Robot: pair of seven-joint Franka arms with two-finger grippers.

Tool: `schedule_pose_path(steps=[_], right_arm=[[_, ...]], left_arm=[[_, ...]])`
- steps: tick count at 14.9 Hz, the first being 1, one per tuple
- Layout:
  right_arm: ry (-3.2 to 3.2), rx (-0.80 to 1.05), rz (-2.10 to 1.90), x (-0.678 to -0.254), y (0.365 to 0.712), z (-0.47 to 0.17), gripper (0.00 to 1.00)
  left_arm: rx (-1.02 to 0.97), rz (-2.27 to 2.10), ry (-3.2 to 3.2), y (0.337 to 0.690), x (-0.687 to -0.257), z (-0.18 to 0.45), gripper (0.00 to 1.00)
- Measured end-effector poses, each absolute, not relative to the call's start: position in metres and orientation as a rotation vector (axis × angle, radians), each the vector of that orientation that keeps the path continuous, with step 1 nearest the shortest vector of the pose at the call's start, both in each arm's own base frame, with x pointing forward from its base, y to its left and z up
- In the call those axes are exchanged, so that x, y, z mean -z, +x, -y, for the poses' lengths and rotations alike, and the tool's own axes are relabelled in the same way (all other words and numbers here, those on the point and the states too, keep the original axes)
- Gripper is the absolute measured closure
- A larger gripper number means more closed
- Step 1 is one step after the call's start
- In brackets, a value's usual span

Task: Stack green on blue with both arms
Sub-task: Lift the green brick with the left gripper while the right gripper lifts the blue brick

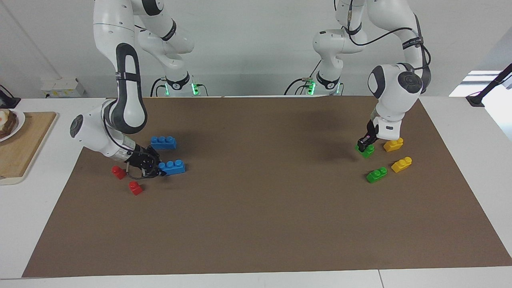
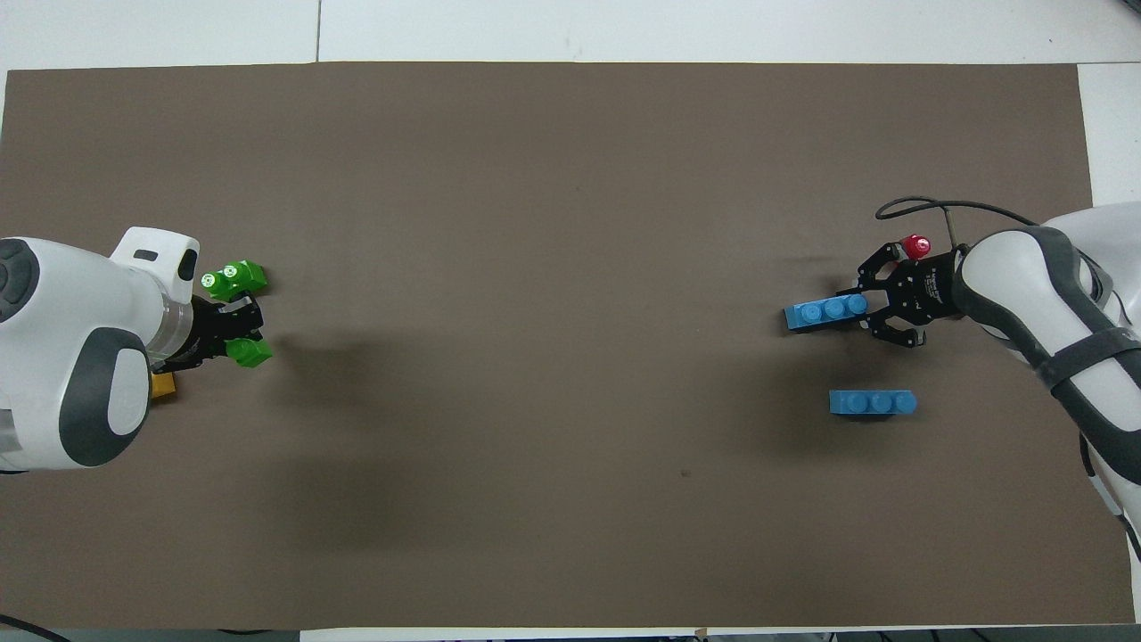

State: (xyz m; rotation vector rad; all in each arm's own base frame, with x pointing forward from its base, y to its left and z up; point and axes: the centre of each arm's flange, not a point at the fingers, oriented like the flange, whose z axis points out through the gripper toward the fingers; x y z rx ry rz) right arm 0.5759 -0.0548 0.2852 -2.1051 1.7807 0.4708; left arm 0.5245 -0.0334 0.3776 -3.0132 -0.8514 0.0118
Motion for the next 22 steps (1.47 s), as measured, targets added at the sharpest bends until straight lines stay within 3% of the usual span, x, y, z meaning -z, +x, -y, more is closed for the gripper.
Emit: schedule_pose_path(steps=[3,10,15,22], right_arm=[[-2.129,-0.43,-1.714,-0.317,0.597,0.023,0.66],[-1.986,-0.437,-1.851,-0.399,0.608,-0.176,0.66],[-1.938,-0.389,-1.895,-0.379,0.562,-0.298,0.66],[-1.868,-0.359,-1.956,-0.336,0.546,-0.339,0.66]], left_arm=[[-0.011,0.988,-2.971,0.524,-0.377,0.041,0.66],[-0.042,1.393,-2.847,0.524,-0.378,0.045,0.66],[-0.038,1.782,-2.657,0.532,-0.388,0.066,0.66],[-0.003,2.359,-2.231,0.542,-0.406,0.154,0.66]])
